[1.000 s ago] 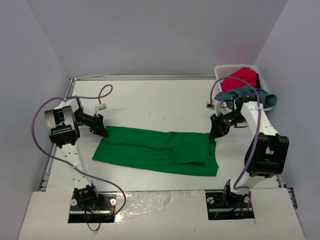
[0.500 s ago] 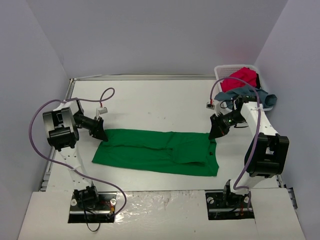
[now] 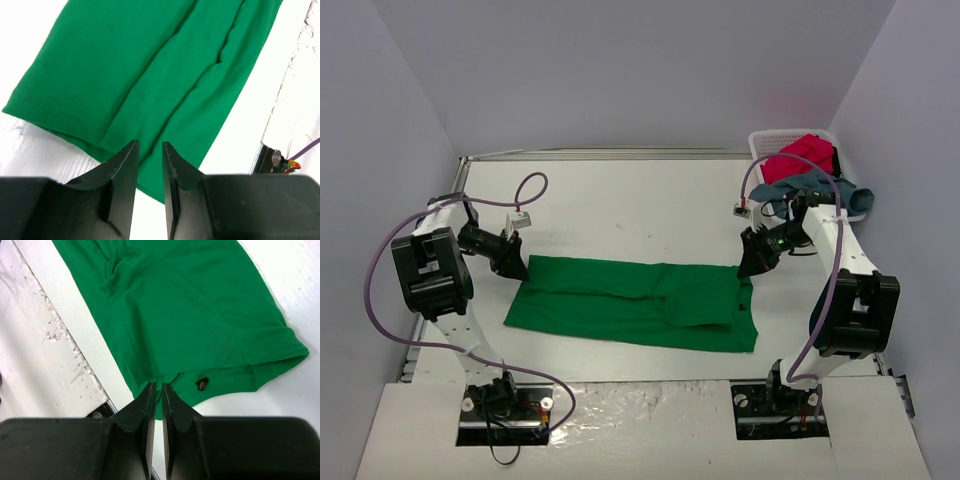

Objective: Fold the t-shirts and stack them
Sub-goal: Fold the other side of the tshirt into a rectangle

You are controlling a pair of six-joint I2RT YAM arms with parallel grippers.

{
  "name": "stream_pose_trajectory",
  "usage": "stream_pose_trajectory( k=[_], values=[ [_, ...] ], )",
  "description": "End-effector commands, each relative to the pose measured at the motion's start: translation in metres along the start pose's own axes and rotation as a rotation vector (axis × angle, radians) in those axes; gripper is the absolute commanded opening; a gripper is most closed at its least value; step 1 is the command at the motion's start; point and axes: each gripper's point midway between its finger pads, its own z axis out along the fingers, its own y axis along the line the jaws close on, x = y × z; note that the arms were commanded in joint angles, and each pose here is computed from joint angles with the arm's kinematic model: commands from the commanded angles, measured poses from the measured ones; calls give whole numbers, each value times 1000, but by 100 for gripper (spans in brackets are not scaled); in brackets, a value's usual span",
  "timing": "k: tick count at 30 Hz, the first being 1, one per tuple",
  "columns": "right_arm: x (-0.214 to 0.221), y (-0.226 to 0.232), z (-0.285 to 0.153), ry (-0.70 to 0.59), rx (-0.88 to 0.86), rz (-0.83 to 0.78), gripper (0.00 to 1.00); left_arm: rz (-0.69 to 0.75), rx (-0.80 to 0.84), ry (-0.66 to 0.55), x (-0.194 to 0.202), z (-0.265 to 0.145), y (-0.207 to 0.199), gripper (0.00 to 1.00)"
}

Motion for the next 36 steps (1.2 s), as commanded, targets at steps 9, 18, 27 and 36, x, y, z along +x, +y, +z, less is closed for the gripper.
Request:
stream_pose_trajectory(
  k=[9, 18, 27, 36],
  values=[
    [3, 8, -6, -5, 2, 17, 8, -30, 183, -40, -12, -5, -40, 30],
    [6, 4, -3, 12, 3, 40, 10, -1, 220, -35, -31, 3, -27, 34],
    [9, 0, -1, 26, 4, 55, 11, 7, 266, 31, -32, 21, -26, 35],
    [10, -2, 0, 31, 5, 58, 13, -36, 296, 93, -15, 30, -23, 35]
  ],
)
